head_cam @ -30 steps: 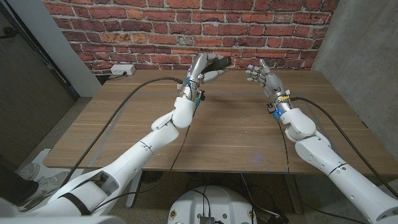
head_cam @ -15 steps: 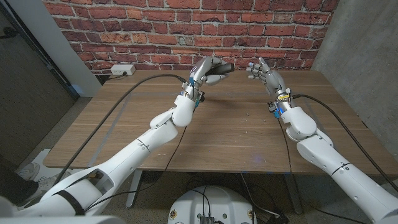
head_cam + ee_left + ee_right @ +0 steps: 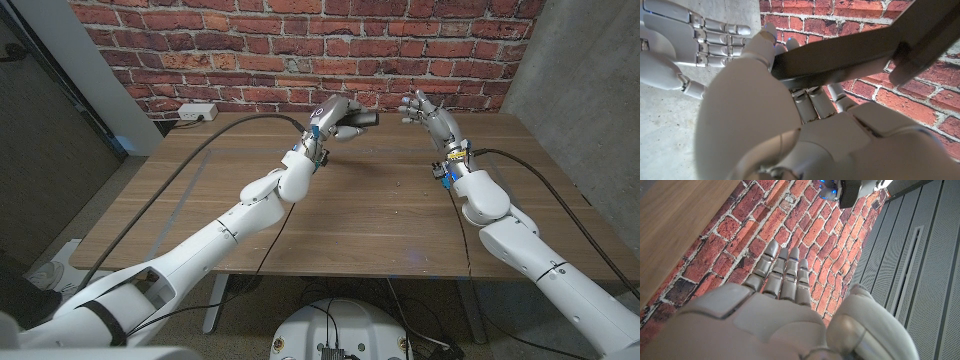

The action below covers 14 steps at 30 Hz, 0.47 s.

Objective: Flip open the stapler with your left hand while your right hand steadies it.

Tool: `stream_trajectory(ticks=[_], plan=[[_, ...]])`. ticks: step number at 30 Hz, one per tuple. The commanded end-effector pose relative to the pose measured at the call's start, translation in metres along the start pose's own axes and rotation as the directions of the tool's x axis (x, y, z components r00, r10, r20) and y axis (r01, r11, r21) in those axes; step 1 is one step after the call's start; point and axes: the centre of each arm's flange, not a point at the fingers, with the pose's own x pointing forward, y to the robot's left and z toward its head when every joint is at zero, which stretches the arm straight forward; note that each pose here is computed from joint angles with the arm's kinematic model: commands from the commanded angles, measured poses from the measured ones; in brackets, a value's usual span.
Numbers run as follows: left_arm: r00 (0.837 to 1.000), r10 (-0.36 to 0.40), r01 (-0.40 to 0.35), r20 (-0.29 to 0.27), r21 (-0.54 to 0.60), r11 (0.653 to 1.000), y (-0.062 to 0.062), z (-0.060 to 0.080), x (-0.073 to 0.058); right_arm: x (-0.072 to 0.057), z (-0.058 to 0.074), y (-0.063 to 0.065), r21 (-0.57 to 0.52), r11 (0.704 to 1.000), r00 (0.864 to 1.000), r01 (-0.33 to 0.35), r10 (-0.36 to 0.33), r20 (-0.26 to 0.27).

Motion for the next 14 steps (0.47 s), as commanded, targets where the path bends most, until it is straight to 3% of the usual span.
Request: stream_trajectory(ticks=[1,7,14], plan=[[1.0,0.009,-0.009,-0.012,0.059,0.998,0.005,-0.009,-0.003,-0.005,0.017,0.002,-0.039,0.999,1.0,0.021,-0.02,0.023],[0.999,0.044,-0.044,0.003,0.034,0.998,0.011,-0.016,-0.009,-0.015,0.031,0.021,-0.07,0.997,0.999,0.032,-0.03,0.027],[0.998,0.022,-0.022,-0.052,-0.003,1.0,-0.001,-0.038,-0.021,-0.023,0.022,0.032,-0.052,0.998,0.999,0.034,-0.034,-0.008]])
